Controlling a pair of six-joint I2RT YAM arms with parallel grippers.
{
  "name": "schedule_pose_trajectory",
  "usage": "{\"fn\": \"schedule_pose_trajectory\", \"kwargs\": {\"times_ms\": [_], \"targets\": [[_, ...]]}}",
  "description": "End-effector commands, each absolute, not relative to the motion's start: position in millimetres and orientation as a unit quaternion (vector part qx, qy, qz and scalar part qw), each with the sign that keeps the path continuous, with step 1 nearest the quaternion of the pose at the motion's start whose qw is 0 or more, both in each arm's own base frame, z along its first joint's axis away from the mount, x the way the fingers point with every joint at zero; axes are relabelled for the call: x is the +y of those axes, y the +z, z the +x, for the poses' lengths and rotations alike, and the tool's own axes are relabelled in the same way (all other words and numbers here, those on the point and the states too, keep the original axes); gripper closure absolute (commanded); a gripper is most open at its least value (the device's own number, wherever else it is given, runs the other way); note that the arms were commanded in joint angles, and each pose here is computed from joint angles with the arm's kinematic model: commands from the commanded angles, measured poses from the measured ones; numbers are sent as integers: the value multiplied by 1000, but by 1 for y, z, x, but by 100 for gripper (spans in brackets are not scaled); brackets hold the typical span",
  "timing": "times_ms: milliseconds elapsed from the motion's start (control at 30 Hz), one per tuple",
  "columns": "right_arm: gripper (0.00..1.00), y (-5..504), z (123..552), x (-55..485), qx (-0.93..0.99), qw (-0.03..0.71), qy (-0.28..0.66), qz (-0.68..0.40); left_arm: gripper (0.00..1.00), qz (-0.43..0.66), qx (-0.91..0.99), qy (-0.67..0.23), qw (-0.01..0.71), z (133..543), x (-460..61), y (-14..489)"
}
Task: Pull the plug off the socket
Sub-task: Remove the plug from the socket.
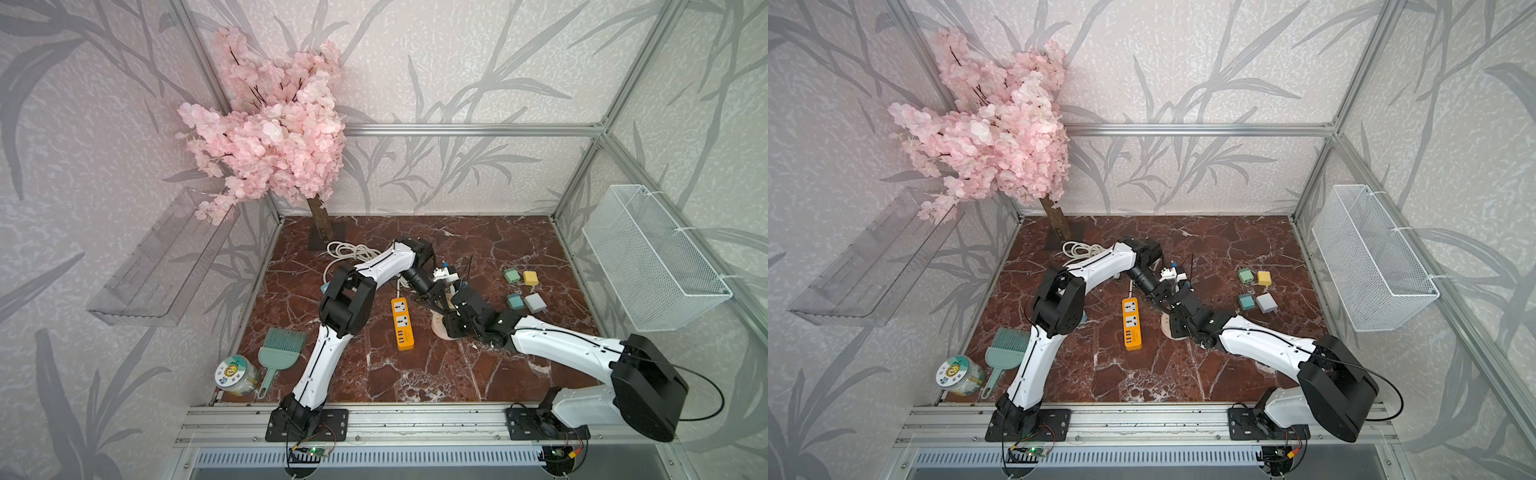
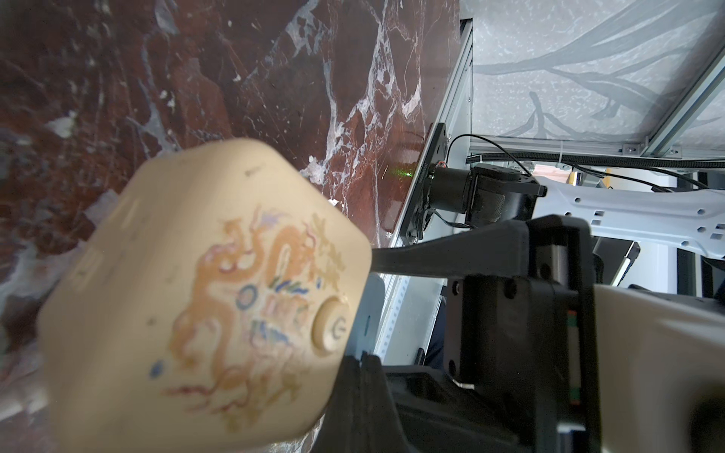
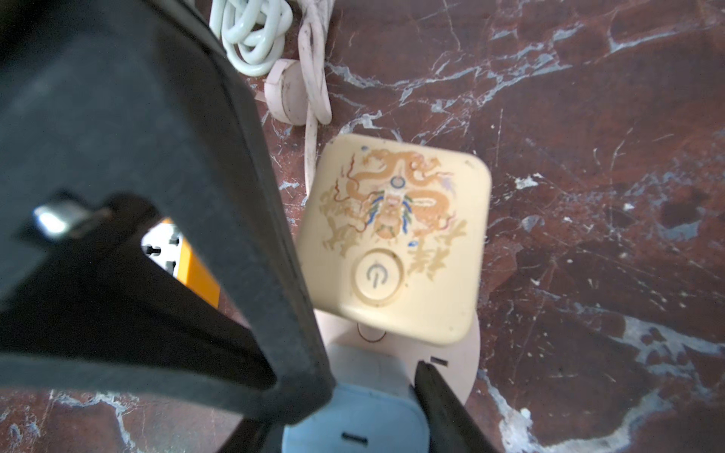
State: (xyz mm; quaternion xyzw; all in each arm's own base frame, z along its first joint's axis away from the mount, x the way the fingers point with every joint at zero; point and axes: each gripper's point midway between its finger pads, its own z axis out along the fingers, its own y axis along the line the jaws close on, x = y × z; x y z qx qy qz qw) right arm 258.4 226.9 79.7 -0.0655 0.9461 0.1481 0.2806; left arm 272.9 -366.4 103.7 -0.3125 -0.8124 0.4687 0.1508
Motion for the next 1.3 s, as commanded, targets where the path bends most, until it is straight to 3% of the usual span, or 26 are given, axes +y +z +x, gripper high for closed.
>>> {"fn": "schedule_pose_trajectory", "kwargs": {"times_ms": [0,167,467,567,1000,1267], "targets": [[100,99,277,236,929,326,168,-46,99,-328,-811,464,142,274,-352,117],[100,100,281,238,929,329,162,-57,94,-337,-797,486,125,273,-342,143],[100,98,285,231,932,332,132,-56,93,-323,-815,467,121,280,-322,143],[100,101,290,230,930,341,127,-48,100,-291,-837,447,119,285,-313,123],[100,99,307,248,929,341,143,-28,100,-253,-855,425,159,287,-337,65],[100,102,307,248,925,349,150,-26,100,-231,-888,375,134,306,-338,37]]}}
